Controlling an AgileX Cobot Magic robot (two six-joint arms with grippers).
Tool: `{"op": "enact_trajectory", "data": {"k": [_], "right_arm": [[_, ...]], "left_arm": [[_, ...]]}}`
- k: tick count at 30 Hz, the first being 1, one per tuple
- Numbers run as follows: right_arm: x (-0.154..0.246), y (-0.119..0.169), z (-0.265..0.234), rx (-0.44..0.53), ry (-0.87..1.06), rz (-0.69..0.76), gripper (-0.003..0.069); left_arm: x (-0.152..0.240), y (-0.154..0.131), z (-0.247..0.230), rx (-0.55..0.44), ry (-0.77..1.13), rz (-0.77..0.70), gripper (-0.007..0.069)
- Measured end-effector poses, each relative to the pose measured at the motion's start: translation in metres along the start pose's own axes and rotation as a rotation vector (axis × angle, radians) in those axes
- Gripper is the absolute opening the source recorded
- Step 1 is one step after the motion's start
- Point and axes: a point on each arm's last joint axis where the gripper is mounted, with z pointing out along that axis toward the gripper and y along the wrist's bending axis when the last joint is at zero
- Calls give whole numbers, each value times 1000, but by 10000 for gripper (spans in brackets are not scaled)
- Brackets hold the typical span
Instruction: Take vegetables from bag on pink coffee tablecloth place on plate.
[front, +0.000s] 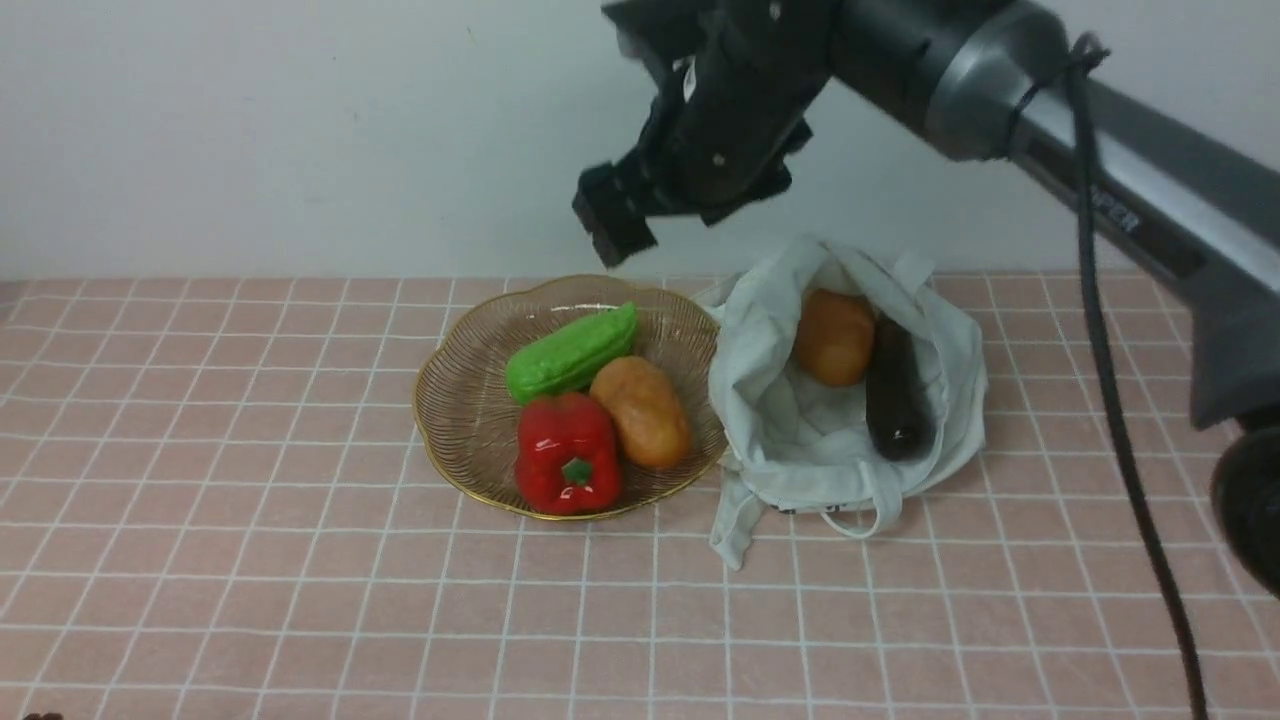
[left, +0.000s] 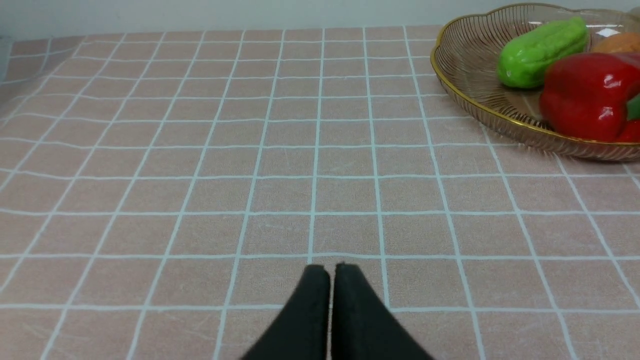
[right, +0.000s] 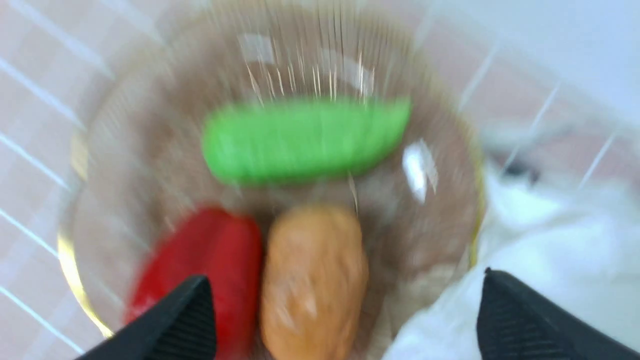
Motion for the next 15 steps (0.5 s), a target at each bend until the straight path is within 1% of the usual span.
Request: {"op": "enact_trajectory", "data": {"k": [1, 2, 4, 5, 8, 9, 10, 12, 13, 15], "right_arm": [[-7, 2, -26, -17, -54, 6, 572], [-9, 2, -40, -25, -76, 9, 542], [-12, 4, -76, -39, -132, 12, 459], [-11, 4, -99, -42, -163, 12, 393], [0, 3, -157, -36, -231, -14, 258], [7, 2, -178, -26, -253, -23, 221], [12, 1, -189, -14, -260, -31, 185], [35, -2, -241, 21, -322, -45, 99], [40, -3, -250, 30, -332, -49, 85], [78, -7, -298, 73, -384, -57, 18]], "left_arm": [[0, 0, 0, 0, 0, 0, -5], [0, 0, 0, 0, 0, 0, -5], [0, 0, 0, 0, 0, 0, -5], [0, 0, 0, 0, 0, 0, -5], [0, 0, 0, 0, 0, 0, -5], [0, 0, 0, 0, 0, 0, -5], [0, 0, 0, 0, 0, 0, -5], [0, 0, 0, 0, 0, 0, -5], [0, 0, 0, 0, 0, 0, -5], [0, 0, 0, 0, 0, 0, -5]]}}
